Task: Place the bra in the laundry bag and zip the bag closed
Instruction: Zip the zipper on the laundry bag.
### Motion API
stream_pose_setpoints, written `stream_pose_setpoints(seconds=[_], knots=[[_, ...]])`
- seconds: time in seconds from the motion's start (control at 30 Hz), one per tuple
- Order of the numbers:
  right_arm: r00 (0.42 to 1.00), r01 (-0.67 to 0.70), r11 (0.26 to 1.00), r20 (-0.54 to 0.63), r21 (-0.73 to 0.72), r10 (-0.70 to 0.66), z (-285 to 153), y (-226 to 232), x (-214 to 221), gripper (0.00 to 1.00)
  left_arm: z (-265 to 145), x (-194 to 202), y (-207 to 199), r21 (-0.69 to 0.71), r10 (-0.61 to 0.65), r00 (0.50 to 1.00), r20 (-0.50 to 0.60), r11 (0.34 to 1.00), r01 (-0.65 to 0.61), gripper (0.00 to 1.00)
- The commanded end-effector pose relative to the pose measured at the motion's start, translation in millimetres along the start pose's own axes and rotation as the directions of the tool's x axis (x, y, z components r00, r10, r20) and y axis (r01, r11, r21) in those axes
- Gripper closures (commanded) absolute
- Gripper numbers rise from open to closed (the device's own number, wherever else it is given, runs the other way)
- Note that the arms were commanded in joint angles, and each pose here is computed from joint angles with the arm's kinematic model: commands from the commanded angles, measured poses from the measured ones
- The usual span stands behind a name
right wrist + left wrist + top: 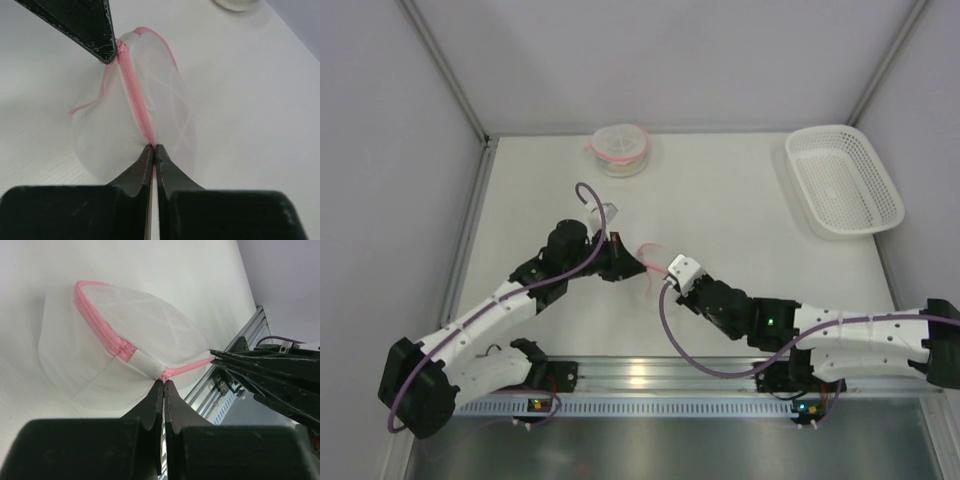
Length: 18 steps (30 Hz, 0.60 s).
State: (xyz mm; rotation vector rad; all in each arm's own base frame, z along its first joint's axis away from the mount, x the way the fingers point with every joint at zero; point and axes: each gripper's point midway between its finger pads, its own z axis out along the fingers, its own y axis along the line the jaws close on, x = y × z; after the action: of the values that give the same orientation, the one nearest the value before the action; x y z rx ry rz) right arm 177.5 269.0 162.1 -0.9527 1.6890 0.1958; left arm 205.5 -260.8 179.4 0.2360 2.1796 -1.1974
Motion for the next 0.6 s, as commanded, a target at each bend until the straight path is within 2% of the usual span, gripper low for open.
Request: stream_pose_setpoints(seconds=[0.0,0.13,0.37,0.5,0.57], knots=[[1.000,-0.023,0.998,0.007,0.055,0.023,-6.9,-12.7,4.8,1.00,-5.3,-20.2,18.5,-0.109,0.059,0.996,0.061,0.993,-0.052,1.00],[0.998,-0.050,0.996,0.039,0.076,0.047,-12.9,-20.5,1.3,1.00,-11.2,-23.6,24.2,-0.139,0.077,0.995,0.062,0.988,-0.068,1.00],[0.998,-0.051,0.986,0.036,0.156,0.046,-11.2,-34.1,-12.4,1.00,-16.8,-41.5,6.7,-0.095,0.130,0.988,0.085,0.988,-0.122,1.00],[0.995,-0.101,0.964,0.041,0.245,0.094,-8.7,-67.6,-37.6,1.00,-21.3,-50.5,21.7,-0.195,0.172,0.982,0.079,0.969,-0.154,1.00],[0.992,-0.127,0.966,0.044,0.224,0.120,-7.5,-78.6,-45.7,1.00,-22.5,-58.4,20.1,-0.197,0.195,0.977,0.079,0.964,-0.177,1.00]])
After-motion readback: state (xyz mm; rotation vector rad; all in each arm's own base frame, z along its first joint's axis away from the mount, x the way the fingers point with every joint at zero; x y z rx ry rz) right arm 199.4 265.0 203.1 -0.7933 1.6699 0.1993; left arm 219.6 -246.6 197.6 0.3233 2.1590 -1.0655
